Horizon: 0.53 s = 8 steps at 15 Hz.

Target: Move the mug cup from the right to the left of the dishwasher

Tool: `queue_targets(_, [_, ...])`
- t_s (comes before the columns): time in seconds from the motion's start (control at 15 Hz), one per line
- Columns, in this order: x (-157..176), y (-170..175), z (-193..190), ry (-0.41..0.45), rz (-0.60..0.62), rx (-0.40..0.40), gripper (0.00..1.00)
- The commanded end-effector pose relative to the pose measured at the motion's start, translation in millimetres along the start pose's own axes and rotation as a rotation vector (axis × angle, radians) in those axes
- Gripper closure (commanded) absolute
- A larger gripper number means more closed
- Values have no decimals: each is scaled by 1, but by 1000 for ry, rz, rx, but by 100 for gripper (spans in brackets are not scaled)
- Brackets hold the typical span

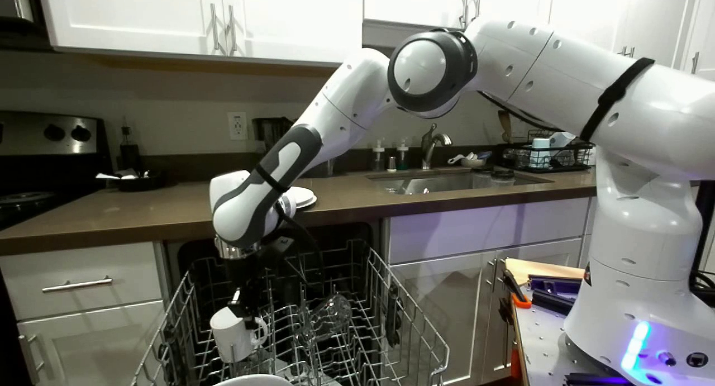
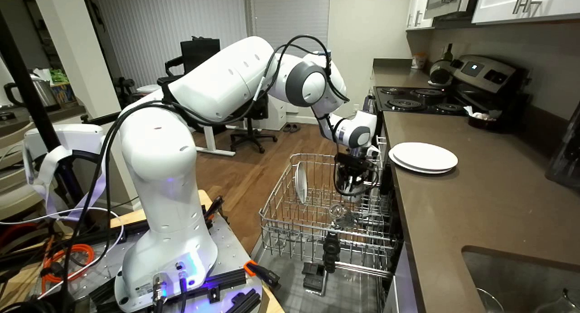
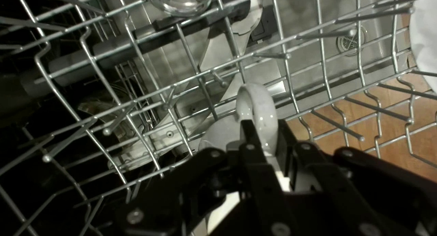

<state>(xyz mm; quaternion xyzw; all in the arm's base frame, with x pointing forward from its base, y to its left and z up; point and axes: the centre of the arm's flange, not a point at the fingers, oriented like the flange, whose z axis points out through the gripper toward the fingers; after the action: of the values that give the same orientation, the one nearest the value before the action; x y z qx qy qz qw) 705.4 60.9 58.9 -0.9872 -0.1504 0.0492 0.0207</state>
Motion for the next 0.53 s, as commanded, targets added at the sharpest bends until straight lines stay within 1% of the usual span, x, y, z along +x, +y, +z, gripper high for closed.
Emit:
queue_targets(0.0, [-2,1,2,33,42,19,94])
queue_targets(0.27, [-2,-1,8,28,43,16,94])
queue_targets(0.4, [-3,-2,6,-2,41,7,93])
queue_targets(0.47, [-5,-4,4,-10,39,0,58])
